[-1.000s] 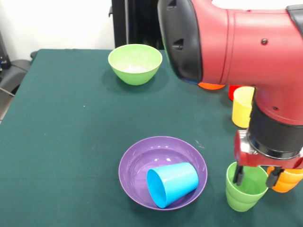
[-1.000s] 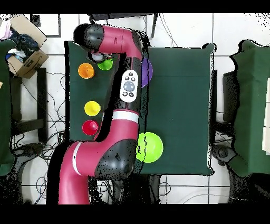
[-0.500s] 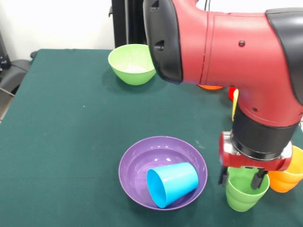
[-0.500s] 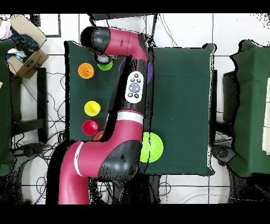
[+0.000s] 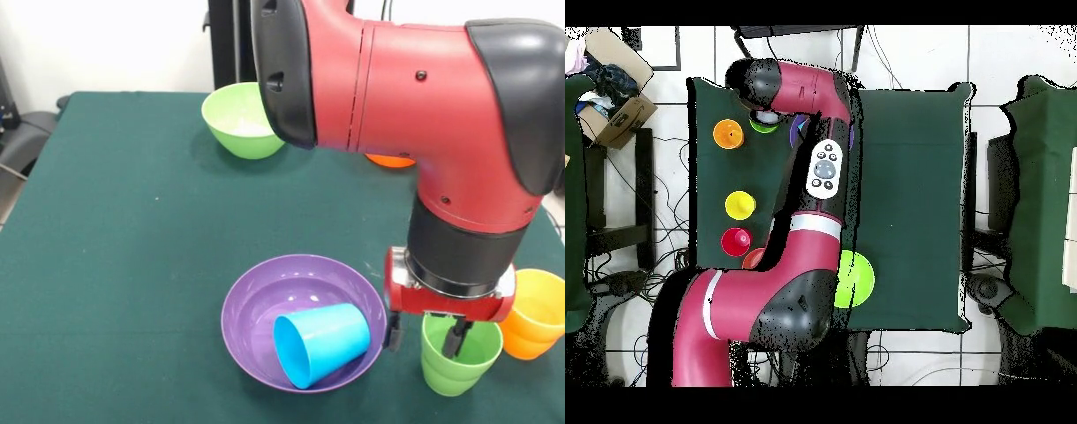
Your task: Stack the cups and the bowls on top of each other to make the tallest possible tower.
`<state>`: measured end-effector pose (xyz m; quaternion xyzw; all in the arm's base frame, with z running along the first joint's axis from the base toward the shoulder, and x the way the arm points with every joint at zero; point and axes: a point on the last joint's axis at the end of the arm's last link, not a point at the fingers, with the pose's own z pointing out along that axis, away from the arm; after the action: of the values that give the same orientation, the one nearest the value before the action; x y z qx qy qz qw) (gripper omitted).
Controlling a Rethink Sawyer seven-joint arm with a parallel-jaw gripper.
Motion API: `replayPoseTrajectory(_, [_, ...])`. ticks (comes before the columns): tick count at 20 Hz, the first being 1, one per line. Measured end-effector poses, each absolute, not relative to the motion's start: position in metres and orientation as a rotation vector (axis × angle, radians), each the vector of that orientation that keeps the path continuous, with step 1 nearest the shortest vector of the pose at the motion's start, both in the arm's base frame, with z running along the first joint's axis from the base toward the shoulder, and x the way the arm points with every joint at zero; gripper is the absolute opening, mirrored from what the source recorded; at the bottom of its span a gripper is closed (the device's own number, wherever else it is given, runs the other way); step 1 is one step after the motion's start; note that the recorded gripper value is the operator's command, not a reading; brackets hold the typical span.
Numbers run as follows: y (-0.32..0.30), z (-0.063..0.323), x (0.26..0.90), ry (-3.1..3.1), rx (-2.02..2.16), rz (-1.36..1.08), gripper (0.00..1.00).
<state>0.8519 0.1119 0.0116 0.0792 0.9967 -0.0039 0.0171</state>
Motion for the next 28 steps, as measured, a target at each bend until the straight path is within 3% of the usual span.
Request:
replayPoseTrajectory(16, [0.116,-0.019,0.828,3.14,0.187,-0.004,1.0])
replayPoseTrajectory(17, [0.117,-0.021,0.825,3.146,0.175,-0.008,0.0])
replayPoseTrajectory(28, [0.128,-0.008,0.829,3.13,0.141,0.017,0.0])
